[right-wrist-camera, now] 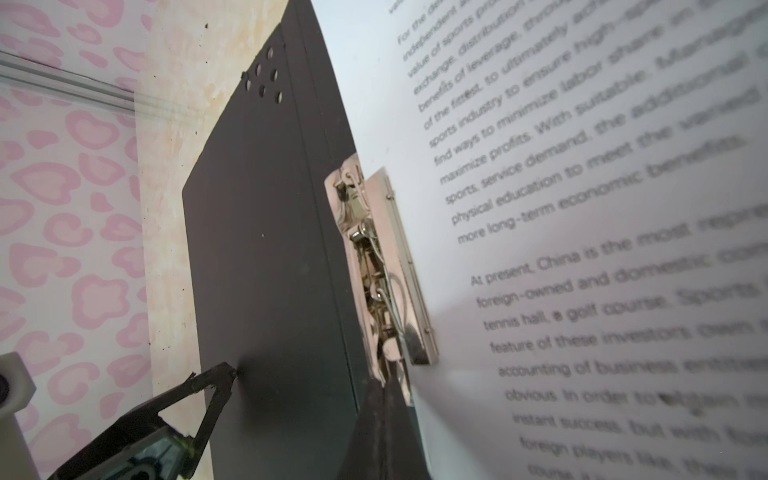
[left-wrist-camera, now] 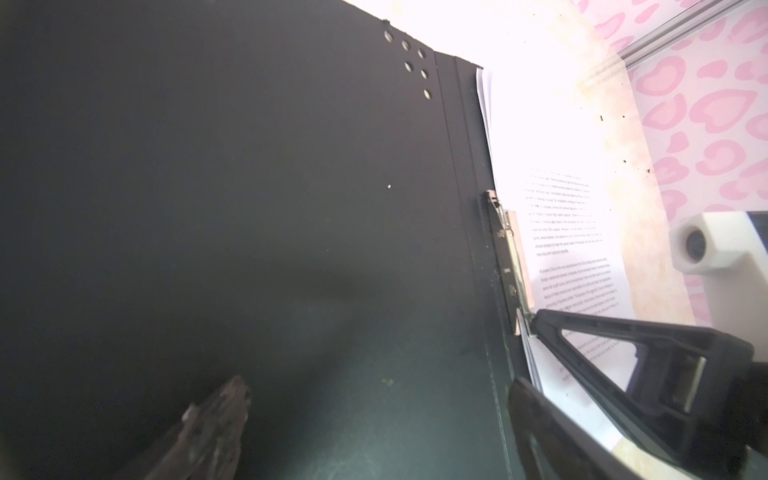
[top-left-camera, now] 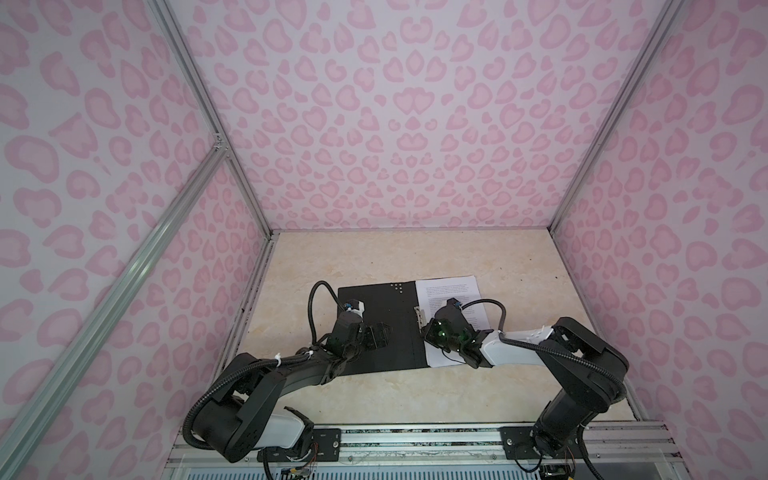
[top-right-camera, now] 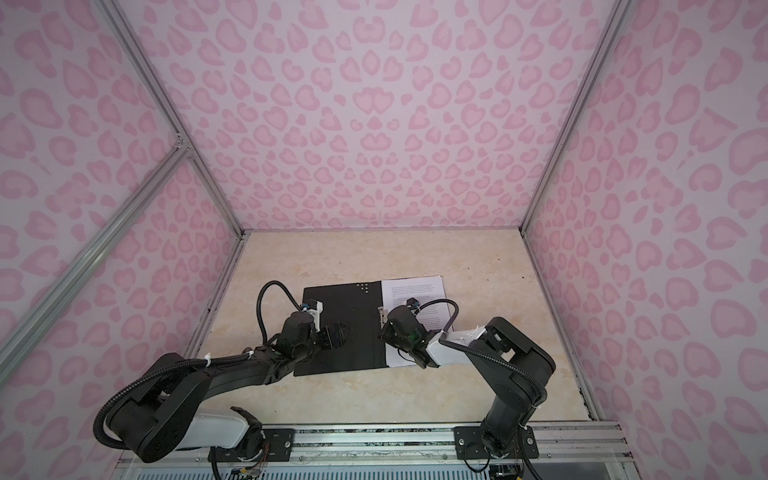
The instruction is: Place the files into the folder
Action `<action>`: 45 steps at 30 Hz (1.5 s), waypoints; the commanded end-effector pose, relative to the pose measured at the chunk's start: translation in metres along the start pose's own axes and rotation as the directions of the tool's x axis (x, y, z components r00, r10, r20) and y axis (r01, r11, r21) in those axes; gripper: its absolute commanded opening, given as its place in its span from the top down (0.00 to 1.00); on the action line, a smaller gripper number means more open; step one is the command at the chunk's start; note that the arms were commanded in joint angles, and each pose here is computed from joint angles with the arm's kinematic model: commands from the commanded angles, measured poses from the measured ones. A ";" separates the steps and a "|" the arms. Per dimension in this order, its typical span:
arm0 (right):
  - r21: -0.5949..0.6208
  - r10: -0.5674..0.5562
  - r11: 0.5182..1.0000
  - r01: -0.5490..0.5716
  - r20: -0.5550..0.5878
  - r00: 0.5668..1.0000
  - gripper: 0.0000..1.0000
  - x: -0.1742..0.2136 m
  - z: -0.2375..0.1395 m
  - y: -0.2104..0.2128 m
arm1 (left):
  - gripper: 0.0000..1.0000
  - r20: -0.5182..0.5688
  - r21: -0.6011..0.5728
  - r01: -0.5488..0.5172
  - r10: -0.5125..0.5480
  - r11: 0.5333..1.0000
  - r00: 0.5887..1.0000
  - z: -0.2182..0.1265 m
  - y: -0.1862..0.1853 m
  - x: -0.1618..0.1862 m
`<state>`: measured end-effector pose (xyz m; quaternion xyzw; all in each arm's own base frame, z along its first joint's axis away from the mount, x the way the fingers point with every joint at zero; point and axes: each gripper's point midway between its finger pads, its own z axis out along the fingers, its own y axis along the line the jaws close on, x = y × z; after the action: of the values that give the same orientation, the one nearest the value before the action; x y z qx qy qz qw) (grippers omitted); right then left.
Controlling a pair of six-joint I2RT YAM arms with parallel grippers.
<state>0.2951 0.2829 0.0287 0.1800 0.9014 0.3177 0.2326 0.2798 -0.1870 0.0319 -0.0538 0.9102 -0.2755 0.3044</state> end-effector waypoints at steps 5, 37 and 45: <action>0.105 -0.030 0.994 0.039 -0.088 0.996 1.00 0.018 -0.003 -0.028 | 0.00 -0.219 -0.172 0.026 -0.064 0.985 0.974 -0.007 0.044 0.057; 0.039 -0.239 0.971 0.237 0.094 0.966 0.32 -0.070 -0.094 -0.017 | 0.00 -0.081 0.037 -0.047 0.050 0.998 0.995 -0.040 -0.011 0.015; 0.180 -0.150 0.976 0.127 0.121 0.981 0.02 -0.087 -0.142 -0.110 | 0.03 0.107 -0.207 0.044 -0.022 0.977 0.994 -0.095 0.040 -0.008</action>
<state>0.2967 0.1036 0.1066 0.1709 0.8938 0.2288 0.3457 0.2467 -0.1446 0.1025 -0.0649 0.8924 -0.2598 0.3632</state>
